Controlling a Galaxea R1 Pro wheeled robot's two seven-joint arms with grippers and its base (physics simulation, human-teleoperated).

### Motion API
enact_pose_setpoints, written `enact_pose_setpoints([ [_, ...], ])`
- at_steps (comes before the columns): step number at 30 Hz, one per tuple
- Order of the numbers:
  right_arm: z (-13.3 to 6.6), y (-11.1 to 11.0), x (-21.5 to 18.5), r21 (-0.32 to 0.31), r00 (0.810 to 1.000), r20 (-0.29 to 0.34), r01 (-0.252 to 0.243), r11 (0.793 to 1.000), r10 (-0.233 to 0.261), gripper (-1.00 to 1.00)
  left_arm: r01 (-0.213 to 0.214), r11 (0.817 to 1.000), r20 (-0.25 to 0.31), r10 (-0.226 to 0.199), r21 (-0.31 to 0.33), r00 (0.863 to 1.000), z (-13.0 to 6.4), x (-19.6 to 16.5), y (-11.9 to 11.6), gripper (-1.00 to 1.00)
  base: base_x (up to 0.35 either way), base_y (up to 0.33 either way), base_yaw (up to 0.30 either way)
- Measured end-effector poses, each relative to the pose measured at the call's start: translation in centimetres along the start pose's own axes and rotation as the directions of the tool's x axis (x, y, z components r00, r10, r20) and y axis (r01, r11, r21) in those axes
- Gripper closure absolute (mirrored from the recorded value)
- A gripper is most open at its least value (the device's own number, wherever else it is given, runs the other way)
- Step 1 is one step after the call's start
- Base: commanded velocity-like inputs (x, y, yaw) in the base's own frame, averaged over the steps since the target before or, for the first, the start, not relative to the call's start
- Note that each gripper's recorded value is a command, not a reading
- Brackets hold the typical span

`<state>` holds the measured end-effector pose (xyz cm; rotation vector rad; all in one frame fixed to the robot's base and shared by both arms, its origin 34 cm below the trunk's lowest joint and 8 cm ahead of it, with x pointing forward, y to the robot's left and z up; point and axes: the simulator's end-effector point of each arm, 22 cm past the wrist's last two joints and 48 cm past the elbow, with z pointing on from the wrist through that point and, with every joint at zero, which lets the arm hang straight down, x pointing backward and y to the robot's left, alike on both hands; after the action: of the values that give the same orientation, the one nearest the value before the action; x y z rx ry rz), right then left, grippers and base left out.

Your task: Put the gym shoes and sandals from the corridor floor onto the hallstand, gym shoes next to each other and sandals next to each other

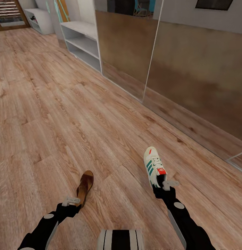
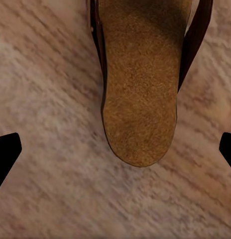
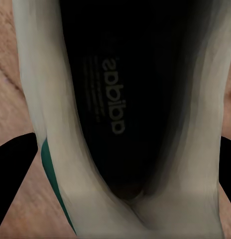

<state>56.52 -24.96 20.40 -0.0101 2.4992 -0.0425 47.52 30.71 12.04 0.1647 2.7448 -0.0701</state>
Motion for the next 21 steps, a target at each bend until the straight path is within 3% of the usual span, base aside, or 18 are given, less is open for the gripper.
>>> enact_pose_setpoints([
  [21, 0.9, -0.1, 2.4, 0.002, 0.999, -0.044, -0.001, 1.0, 0.001, 1.0, 0.006, 1.0, -0.042, -0.005, 0.008, 0.999, 1.0, 2.2, -0.4, -1.0, 0.0, 0.0, -0.07],
])
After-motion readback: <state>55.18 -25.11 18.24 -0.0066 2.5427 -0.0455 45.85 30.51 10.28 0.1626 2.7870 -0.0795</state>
